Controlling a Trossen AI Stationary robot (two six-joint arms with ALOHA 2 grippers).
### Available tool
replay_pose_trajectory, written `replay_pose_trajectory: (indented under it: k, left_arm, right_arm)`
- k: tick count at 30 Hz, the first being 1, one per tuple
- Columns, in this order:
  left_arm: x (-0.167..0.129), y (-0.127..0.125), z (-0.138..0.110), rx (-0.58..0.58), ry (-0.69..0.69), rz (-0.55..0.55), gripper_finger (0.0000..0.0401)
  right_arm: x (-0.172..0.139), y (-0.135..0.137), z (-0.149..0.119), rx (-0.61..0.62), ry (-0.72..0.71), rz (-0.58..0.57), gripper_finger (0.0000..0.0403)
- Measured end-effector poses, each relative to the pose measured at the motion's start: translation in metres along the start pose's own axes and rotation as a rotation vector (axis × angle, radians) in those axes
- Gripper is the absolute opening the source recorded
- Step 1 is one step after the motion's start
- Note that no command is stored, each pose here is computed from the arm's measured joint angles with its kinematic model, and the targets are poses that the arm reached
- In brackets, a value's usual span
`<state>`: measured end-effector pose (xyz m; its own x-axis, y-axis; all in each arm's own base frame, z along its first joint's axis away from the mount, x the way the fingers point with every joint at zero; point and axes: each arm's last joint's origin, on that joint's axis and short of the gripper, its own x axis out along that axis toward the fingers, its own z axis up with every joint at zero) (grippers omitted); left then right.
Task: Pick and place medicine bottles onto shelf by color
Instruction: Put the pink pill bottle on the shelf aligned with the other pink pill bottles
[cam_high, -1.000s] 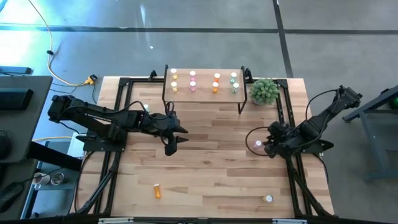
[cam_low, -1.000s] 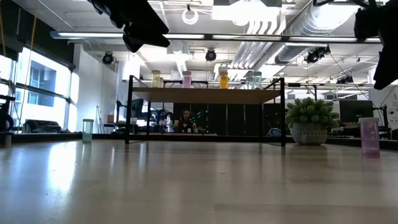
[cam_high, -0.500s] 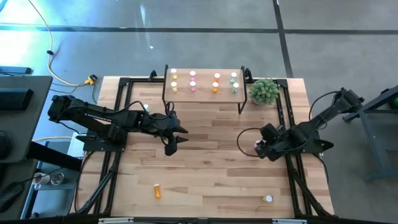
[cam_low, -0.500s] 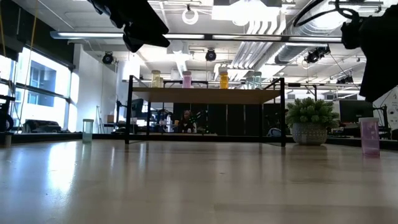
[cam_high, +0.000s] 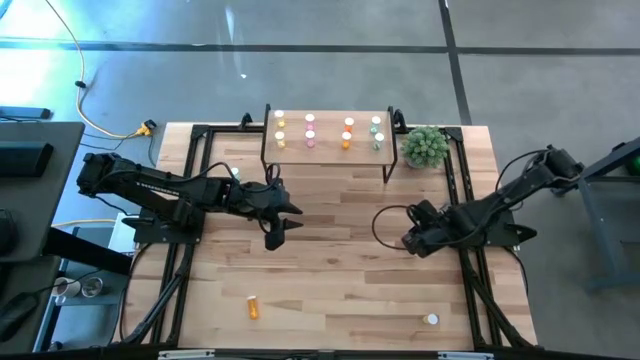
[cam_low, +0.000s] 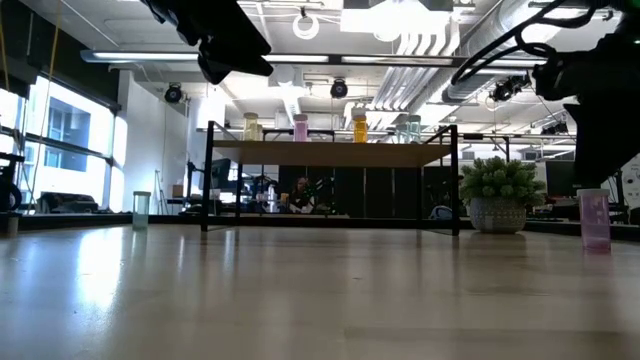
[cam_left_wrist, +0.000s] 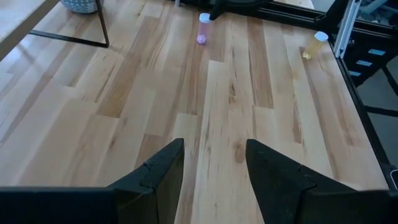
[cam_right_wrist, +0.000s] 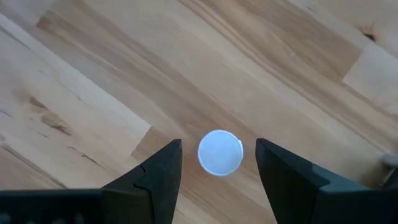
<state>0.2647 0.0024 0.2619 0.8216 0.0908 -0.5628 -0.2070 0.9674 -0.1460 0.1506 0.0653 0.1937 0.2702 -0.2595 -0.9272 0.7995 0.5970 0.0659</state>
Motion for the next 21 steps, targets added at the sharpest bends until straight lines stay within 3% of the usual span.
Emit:
replay_pose_trajectory:
  k: [21]
  left_arm:
    - [0.000, 0.001, -0.004, 0.012, 0.044, 0.011, 0.0161]
  right_arm:
    - [0.019, -0.002, -0.002, 0.047, 0.049, 0.018, 0.0194]
